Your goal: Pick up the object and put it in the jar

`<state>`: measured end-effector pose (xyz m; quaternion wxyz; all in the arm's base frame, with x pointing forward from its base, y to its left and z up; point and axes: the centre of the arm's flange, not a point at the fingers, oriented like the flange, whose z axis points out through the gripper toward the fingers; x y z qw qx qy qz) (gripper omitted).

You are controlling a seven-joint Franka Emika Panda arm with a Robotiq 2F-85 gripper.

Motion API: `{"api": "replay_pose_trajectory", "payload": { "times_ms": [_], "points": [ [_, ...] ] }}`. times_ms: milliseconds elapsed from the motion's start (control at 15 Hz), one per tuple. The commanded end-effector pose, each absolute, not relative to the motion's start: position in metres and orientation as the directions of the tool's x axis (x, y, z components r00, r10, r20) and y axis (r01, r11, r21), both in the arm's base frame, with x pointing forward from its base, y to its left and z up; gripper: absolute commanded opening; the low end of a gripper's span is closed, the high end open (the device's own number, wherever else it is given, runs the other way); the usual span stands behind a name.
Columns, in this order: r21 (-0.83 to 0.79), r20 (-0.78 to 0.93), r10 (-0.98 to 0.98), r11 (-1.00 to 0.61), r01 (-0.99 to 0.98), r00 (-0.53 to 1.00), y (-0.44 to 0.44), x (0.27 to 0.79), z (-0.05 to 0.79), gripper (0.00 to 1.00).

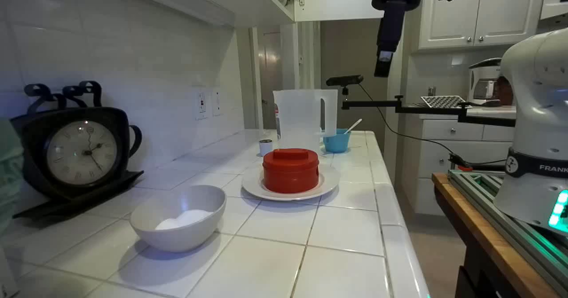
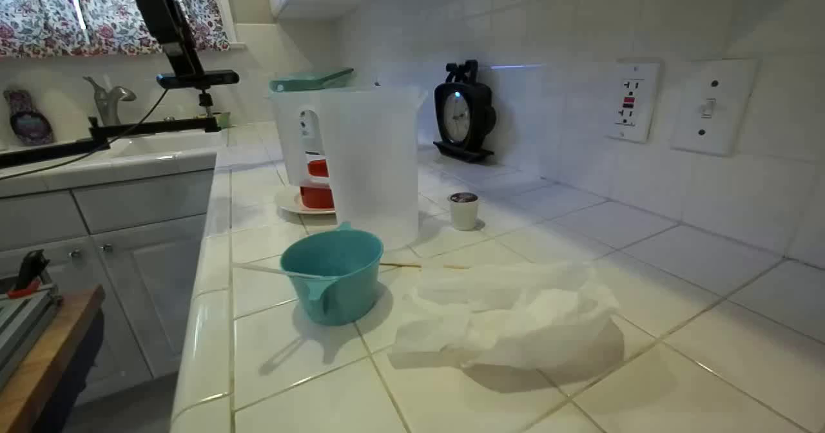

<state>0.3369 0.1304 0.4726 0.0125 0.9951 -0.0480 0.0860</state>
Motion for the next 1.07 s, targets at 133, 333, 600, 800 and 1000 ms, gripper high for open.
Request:
{"api": "replay_pose_trajectory", "payload": {
  "times_ms": [133,333,600,800,1000],
  "points": [
    [0.017,0.172,-0.093,-0.995,-0.098,0.981,0.13,0.337,0.473,1.0],
    [0.017,0.172,-0.093,-0.995,-0.098,0.981,0.13,0.337,0.473,1.0],
    [-0.002,0.172,-0.173,-0.984,-0.175,0.97,0.105,0.37,0.481,1.0],
    [-0.038,0.18,-0.26,-0.966,-0.257,0.949,0.074,0.398,0.491,1.0],
    [-0.06,0.204,-0.327,-0.945,-0.321,0.923,0.043,0.429,0.506,1.0]
  ]
}}
